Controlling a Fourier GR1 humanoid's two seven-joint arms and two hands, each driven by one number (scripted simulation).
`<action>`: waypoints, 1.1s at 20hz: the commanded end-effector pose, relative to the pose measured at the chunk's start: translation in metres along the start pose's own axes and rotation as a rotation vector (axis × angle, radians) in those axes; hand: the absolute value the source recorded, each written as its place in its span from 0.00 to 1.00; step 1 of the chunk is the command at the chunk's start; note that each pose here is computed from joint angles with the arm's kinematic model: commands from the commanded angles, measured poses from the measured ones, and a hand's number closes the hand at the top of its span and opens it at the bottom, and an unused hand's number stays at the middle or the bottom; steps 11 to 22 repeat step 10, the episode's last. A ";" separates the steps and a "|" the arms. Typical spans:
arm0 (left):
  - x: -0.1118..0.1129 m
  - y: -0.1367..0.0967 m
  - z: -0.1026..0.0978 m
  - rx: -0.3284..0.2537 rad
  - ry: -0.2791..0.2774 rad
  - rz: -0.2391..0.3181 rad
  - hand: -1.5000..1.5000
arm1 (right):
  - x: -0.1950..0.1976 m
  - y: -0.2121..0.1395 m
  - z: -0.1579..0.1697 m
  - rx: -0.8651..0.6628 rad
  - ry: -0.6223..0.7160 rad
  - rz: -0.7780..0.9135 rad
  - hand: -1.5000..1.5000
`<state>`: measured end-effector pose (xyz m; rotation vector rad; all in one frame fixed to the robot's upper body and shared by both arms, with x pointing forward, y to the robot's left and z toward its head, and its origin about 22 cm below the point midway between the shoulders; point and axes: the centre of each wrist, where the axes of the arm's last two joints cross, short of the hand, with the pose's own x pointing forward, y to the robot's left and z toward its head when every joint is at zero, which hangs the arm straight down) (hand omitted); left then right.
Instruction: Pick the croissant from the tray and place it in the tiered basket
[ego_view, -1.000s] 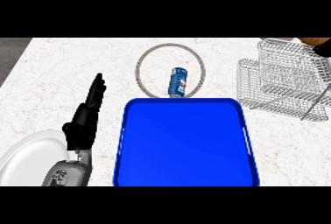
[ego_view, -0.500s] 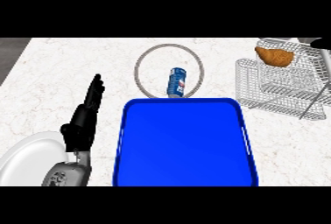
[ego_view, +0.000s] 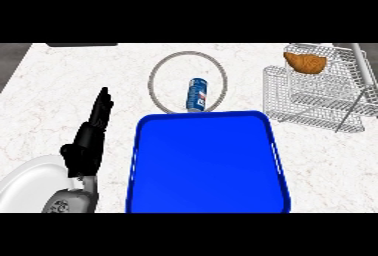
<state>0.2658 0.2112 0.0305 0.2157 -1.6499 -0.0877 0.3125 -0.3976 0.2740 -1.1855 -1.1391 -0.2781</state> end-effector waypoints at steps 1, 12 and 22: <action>-0.004 0.009 0.003 0.021 0.006 0.002 0.50 | -0.028 -0.056 0.000 -0.075 0.046 -0.131 0.00; -0.007 0.004 0.006 0.056 0.015 -0.008 0.50 | -0.159 -0.137 0.040 -0.028 0.026 -0.188 0.00; -0.007 0.004 0.006 0.056 0.015 -0.008 0.50 | -0.159 -0.137 0.040 -0.028 0.026 -0.188 0.00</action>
